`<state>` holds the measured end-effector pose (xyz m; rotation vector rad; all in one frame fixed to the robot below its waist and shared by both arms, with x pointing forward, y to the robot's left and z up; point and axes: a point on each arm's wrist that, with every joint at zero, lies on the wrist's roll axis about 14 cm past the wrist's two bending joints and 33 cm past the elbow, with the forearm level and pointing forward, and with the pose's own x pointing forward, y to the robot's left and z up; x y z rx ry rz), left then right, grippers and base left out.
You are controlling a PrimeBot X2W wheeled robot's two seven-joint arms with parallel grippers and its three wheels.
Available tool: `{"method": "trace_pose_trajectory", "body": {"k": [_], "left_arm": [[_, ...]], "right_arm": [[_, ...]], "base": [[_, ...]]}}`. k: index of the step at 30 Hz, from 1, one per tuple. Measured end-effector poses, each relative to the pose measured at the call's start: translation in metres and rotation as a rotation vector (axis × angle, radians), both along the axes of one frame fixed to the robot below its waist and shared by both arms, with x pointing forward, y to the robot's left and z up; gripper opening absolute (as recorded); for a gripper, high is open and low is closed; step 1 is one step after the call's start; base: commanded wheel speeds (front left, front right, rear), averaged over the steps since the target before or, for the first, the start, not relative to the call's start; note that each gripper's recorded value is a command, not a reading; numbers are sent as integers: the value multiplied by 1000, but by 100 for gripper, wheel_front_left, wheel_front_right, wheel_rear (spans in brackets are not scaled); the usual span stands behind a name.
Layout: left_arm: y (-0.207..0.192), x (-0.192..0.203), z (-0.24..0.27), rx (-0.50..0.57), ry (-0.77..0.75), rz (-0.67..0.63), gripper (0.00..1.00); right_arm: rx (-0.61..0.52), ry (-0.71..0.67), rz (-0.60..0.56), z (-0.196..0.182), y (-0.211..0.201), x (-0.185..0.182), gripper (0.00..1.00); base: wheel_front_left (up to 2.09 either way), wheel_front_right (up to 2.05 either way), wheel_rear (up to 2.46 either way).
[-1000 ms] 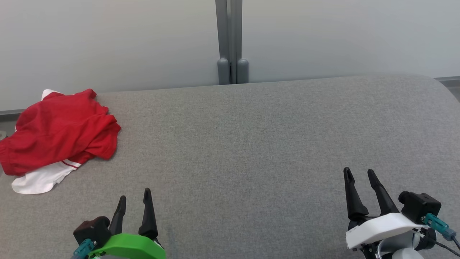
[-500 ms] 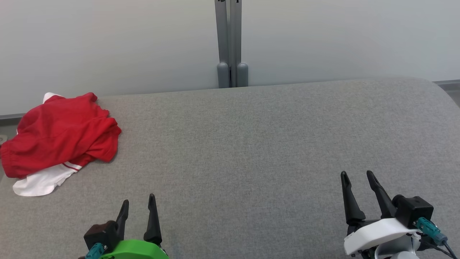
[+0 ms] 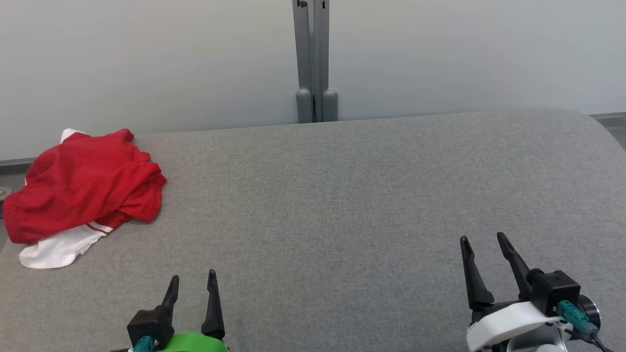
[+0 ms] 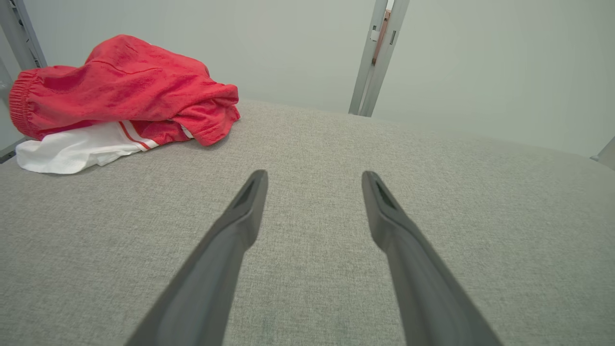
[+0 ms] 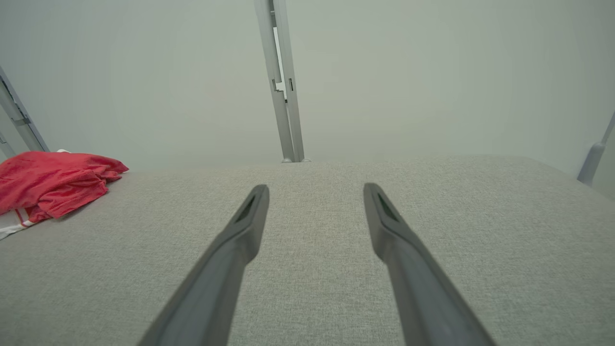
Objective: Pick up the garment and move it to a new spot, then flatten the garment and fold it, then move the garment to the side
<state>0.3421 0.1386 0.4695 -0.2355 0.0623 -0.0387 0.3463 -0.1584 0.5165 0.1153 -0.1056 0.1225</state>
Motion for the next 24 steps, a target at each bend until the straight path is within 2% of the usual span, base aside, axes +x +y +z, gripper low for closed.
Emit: {"method": "trace_pose_trajectory", "body": {"k": [11, 24], "left_arm": [[-3, -2, 1, 54, -17, -9, 100], [0, -2, -2, 43, -8, 5, 100]], "right_arm": [[-70, -18, 8, 1, 2, -2, 100], [-70, -16, 5, 0, 1, -2, 100]], "base": [[0, 0, 0], [0, 0, 0]]}}
